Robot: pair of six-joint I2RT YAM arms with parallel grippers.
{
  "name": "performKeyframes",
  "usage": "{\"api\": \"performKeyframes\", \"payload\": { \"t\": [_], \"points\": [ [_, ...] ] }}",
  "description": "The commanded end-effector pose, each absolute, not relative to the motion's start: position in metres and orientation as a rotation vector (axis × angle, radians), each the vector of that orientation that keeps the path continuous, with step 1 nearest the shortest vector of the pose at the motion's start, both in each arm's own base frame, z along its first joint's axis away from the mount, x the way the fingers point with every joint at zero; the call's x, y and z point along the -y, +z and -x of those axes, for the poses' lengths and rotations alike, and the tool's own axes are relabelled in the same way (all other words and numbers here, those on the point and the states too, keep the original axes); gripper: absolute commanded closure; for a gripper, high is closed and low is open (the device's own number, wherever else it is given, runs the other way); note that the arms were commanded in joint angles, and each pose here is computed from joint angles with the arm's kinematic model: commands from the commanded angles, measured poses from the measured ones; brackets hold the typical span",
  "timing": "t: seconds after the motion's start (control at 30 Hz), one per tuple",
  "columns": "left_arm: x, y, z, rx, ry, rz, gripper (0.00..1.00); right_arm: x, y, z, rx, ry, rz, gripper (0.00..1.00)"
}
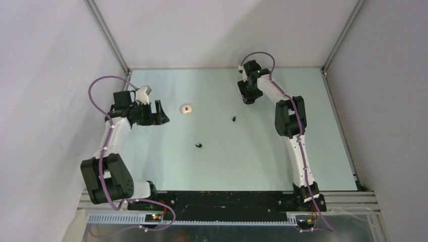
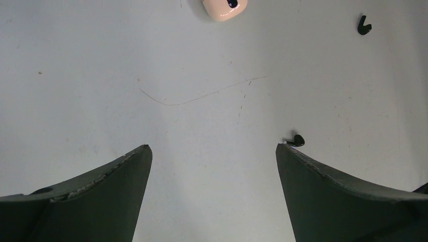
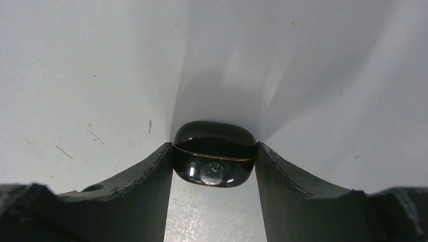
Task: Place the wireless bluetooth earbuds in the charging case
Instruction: Adjust the charging case at the center of the board.
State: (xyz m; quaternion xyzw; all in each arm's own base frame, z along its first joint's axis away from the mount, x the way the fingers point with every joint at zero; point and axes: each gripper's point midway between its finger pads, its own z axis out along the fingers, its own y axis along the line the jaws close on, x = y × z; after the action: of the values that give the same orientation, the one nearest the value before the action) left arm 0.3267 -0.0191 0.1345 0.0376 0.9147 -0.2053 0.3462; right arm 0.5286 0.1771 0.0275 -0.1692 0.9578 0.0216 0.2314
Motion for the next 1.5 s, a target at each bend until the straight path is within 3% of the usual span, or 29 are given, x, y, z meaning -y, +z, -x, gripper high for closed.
{"api": "performKeyframes", "payload": {
  "t": [0.0,0.3,0.63,0.8,0.93,1.13,1.47],
  "points": [
    [0.022,0.143,-0.331,-2.312,-0.544,-0.128,0.01,-0.171,0.070,-0.534,-2.559,0.041,0.377,0.64],
    [0.059,0.144,-0.327,-2.280,-0.579,-0.287,0.01,-0.183,0.076,-0.474,-2.647,0.372,0.083,0.67],
    [0.152,0.182,-0.351,-1.969,-0.654,-0.579,0.01,-0.203,0.141,-0.430,-2.446,0.760,-0.023,0.68],
    [0.186,0.200,-0.383,-1.964,-0.781,-0.430,0.01,-0.175,0.127,-0.434,-2.452,0.508,-0.116,0.64],
    [0.212,0.204,-0.380,-1.926,-0.782,-0.454,0.01,-0.138,0.104,-0.426,-2.473,0.320,-0.190,0.63],
    [0.222,0.190,-0.360,-1.912,-0.808,-0.470,0.01,-0.135,0.089,-0.406,-2.469,0.326,-0.201,0.62],
    [0.219,0.204,-0.360,-1.883,-0.778,-0.488,0.01,-0.157,0.070,-0.397,-2.515,0.401,-0.158,0.50]
  ]
}}
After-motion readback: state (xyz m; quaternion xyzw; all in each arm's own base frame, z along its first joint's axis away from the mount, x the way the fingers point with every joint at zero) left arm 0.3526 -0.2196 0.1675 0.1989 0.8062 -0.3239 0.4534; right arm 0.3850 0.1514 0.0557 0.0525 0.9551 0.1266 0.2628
